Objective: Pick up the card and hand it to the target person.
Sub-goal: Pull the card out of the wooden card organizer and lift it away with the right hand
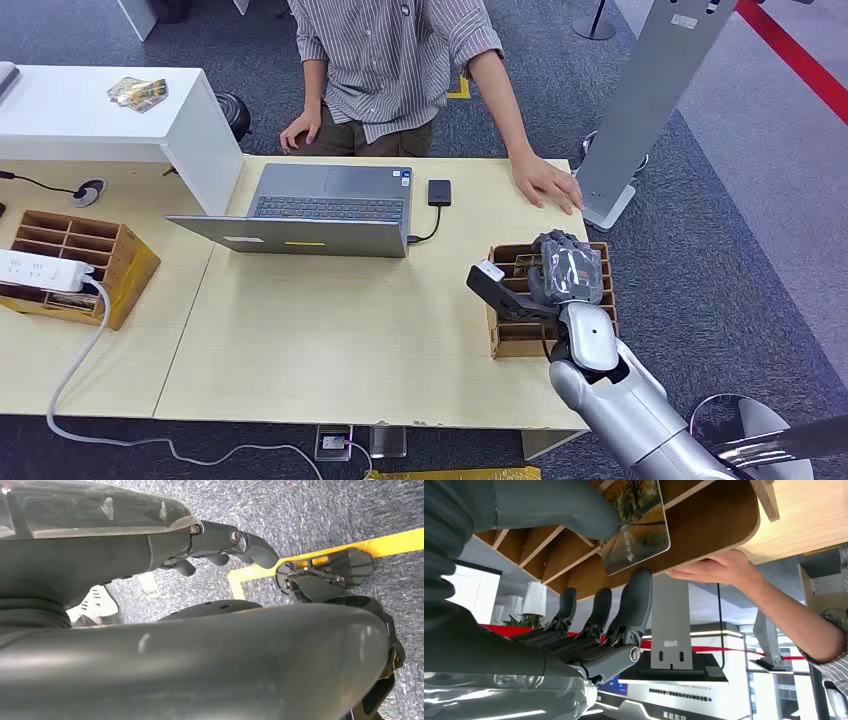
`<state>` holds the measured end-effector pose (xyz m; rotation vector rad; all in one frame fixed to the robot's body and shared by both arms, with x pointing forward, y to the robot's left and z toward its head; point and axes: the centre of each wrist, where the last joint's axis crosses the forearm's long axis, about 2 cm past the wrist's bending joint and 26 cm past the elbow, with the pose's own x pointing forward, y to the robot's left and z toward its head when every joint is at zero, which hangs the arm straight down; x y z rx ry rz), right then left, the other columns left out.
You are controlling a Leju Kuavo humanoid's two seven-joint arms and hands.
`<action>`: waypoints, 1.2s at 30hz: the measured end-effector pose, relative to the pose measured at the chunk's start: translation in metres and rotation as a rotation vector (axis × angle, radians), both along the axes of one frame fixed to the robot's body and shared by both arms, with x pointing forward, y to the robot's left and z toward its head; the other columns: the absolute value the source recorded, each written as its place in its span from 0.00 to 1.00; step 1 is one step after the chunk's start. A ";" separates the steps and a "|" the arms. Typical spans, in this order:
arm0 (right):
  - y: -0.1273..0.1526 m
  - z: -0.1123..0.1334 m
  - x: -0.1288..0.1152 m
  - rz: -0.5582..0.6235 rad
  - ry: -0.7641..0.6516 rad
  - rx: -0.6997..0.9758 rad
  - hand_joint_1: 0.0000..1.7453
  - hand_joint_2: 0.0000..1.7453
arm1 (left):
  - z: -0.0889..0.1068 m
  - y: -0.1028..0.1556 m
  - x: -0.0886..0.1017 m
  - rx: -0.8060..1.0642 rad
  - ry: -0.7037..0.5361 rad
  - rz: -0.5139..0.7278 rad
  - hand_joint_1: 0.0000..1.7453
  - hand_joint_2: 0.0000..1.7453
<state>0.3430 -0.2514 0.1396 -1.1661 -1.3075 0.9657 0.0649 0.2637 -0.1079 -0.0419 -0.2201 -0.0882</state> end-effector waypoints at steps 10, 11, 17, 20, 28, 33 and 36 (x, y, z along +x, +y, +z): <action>-0.001 -0.004 -0.001 -0.002 0.010 -0.002 0.63 1.00 | 0.000 0.000 0.000 0.001 -0.001 0.000 0.00 0.00; -0.001 -0.004 -0.001 -0.001 0.011 -0.001 0.64 1.00 | 0.000 0.000 0.000 0.001 -0.001 0.000 0.00 0.00; -0.002 -0.005 -0.001 0.001 0.007 0.009 0.70 1.00 | 0.000 0.000 0.000 0.007 -0.001 0.004 0.00 0.00; -0.002 -0.006 -0.001 0.003 0.004 0.012 0.79 1.00 | 0.000 0.000 0.000 0.008 -0.001 0.005 0.00 0.00; -0.002 -0.006 0.000 0.000 0.003 0.017 0.85 1.00 | 0.000 0.000 0.000 0.001 -0.005 0.006 0.00 1.00; -0.003 -0.006 0.000 -0.001 0.003 0.018 0.85 1.00 | 0.000 0.000 0.000 -0.002 -0.004 0.006 0.00 1.00; -0.003 -0.006 0.000 -0.001 0.002 0.018 0.85 1.00 | 0.000 0.000 -0.001 -0.002 -0.007 0.008 0.00 1.00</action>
